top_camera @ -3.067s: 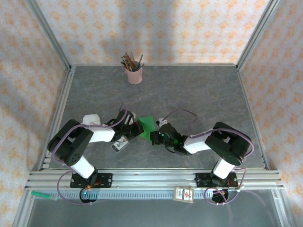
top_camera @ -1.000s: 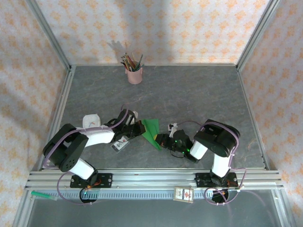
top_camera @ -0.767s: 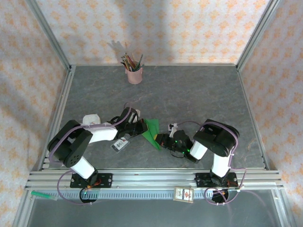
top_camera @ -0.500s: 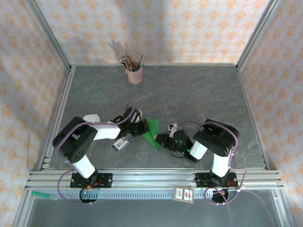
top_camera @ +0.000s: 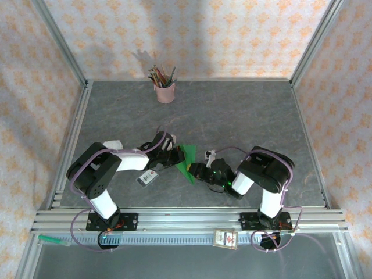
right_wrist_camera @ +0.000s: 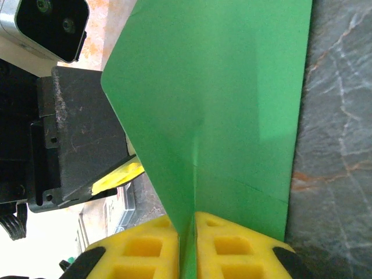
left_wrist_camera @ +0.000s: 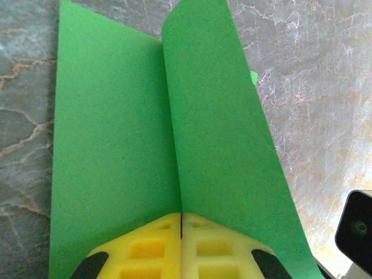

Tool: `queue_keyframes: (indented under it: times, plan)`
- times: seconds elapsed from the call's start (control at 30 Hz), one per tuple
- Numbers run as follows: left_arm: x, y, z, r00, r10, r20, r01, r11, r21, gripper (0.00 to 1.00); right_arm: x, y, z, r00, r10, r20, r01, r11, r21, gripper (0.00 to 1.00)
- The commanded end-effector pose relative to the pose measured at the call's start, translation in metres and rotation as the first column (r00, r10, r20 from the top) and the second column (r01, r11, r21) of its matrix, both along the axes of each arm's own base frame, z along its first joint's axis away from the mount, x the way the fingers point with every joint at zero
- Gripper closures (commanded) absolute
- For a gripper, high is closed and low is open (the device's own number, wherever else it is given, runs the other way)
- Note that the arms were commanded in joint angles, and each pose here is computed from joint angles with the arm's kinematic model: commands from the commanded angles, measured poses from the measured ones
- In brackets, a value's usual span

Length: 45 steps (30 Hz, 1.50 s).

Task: Fold a paper plane with a square sheet of paper (pick it up from the middle)

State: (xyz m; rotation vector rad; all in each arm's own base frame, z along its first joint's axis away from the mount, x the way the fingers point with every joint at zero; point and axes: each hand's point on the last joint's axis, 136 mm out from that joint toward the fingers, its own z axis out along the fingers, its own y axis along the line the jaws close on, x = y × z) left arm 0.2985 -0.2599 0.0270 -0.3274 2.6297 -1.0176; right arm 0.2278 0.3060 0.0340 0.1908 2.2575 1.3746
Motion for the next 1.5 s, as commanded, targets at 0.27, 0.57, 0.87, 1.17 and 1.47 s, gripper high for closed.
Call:
queue_keyframes:
  times: [0.27,0.57,0.87,1.17,1.47]
  plan:
    - [0.003,-0.016,0.016,0.998,-0.041,0.045,0.042,0.999,-0.025,0.97,0.006,-0.009,-0.015,1.000,-0.020,0.009,0.021,0.993,-0.114,0.89]
    - [0.000,-0.008,0.011,0.999,-0.030,0.034,0.029,0.999,0.025,0.96,0.006,-0.009,-0.015,1.000,-0.016,0.013,0.018,0.992,-0.122,0.94]
    - [-0.010,0.000,0.017,0.998,-0.032,0.050,0.031,0.999,0.024,0.96,0.007,-0.009,-0.012,1.000,-0.008,0.023,0.011,0.991,-0.132,0.95]
    - [-0.010,-0.014,0.016,0.997,-0.061,0.036,0.062,0.998,-0.019,0.96,0.008,-0.006,-0.010,1.000,0.004,0.025,-0.001,0.992,-0.126,0.95]
    - [-0.009,-0.023,0.008,0.997,-0.074,0.021,0.075,0.997,-0.026,0.96,0.007,-0.004,-0.008,0.999,0.017,0.033,-0.012,0.993,-0.120,0.93]
